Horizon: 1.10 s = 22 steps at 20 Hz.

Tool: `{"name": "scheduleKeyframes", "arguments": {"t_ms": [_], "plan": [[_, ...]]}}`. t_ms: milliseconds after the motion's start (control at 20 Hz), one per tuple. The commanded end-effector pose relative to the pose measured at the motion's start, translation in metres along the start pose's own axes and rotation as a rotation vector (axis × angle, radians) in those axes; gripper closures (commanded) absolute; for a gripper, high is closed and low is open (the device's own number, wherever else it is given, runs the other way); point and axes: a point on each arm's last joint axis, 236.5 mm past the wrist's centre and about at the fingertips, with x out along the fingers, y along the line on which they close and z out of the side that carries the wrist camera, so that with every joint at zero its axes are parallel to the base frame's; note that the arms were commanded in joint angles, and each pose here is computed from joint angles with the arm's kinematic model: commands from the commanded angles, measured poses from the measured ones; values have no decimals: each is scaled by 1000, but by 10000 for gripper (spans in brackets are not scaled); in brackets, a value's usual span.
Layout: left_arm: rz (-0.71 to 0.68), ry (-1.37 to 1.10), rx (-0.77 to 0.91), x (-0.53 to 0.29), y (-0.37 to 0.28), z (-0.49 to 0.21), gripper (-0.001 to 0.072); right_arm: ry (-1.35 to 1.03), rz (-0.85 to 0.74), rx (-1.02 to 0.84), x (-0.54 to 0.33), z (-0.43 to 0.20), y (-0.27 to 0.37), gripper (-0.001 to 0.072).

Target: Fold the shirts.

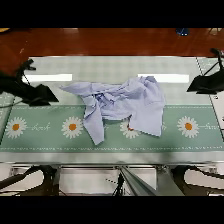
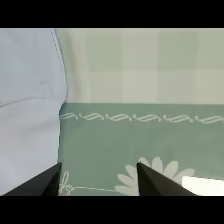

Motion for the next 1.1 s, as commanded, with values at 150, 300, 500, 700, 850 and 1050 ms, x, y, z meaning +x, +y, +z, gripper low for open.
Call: {"name": "scheduleKeyframes", "arguments": {"t_ms": [150, 300, 500, 700, 850, 1050], "plan": [[-171, 144, -118, 95, -14, -90, 109, -19, 160, 100, 32, -21, -3, 166], [-143, 151, -112, 129, -19, -100, 108, -53, 179, 92, 32, -13, 1, 166], [-191, 134, -111, 156, -49, -92, 108, -58, 189, 91, 31, -12, 3, 168], [-187, 151, -121, 186, -60, -95, 108, -57, 198, 93, 31, -12, 5, 168], [-183, 119, -160, 200, -64, -87, 120, -51, 212, 94, 30, -13, 8, 179], [-167, 108, -256, 209, -57, -81, 341, -48, 213, 94, 30, -14, 9, 179]]}}
